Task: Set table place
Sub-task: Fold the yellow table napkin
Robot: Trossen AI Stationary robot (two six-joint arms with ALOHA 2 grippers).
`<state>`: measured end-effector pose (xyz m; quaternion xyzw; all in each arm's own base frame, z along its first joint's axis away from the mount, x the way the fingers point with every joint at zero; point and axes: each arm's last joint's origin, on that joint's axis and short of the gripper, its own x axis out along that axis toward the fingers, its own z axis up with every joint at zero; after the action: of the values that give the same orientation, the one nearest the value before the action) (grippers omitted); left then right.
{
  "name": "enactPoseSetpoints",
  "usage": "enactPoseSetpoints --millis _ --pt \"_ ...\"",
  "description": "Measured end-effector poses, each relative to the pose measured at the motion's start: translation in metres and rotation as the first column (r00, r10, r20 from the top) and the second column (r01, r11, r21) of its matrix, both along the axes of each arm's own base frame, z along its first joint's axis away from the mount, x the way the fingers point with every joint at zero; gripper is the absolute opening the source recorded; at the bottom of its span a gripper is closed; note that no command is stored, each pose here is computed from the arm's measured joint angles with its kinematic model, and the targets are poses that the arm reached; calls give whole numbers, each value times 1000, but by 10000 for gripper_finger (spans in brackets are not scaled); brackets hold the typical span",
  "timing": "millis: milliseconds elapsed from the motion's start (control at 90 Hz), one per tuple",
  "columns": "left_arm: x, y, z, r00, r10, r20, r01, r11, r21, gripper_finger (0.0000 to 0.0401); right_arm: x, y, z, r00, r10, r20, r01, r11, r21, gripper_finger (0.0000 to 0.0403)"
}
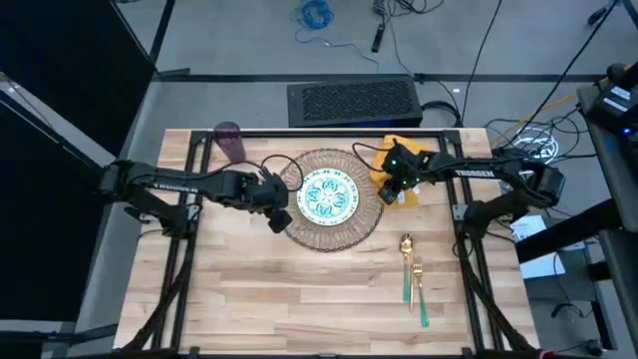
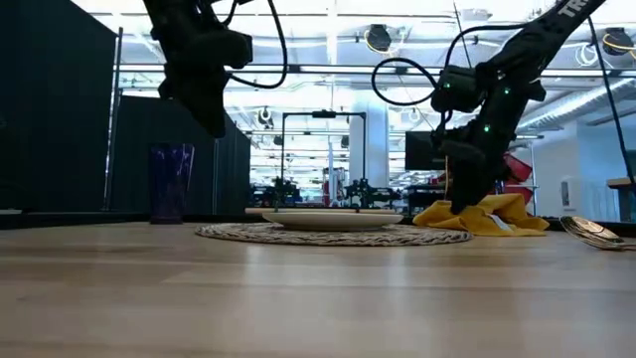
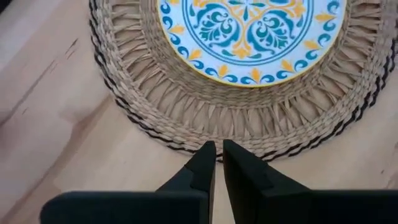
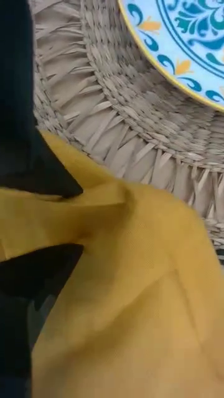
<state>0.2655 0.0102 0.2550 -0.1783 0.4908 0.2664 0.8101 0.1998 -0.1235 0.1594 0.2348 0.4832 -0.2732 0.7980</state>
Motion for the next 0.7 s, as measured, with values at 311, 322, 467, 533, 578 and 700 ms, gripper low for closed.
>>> enactPoseSetpoints --millis 311,322,467,533,578,700 --pt "16 9 19 984 -50 169 50 999 2 17 -11 20 31 995 91 33 -92 995 34 0" --pt "16 10 19 984 -53 170 52 999 6 17 -12 22 35 995 91 38 -92 995 30 0" --pt "25 15 32 957 -22 288 27 1000 -14 17 -24 47 95 974 112 199 -107 994 -35 0" --pt "33 12 39 919 -33 392 65 995 -69 17 -29 66 122 947 161 279 -154 987 -47 0" --pt "37 8 43 892 -64 447 121 988 -99 17 -32 79 137 926 188 326 -178 982 -62 0" --pt "46 -3 54 807 -121 579 226 967 -113 17 -34 108 175 856 273 439 -245 962 -119 0"
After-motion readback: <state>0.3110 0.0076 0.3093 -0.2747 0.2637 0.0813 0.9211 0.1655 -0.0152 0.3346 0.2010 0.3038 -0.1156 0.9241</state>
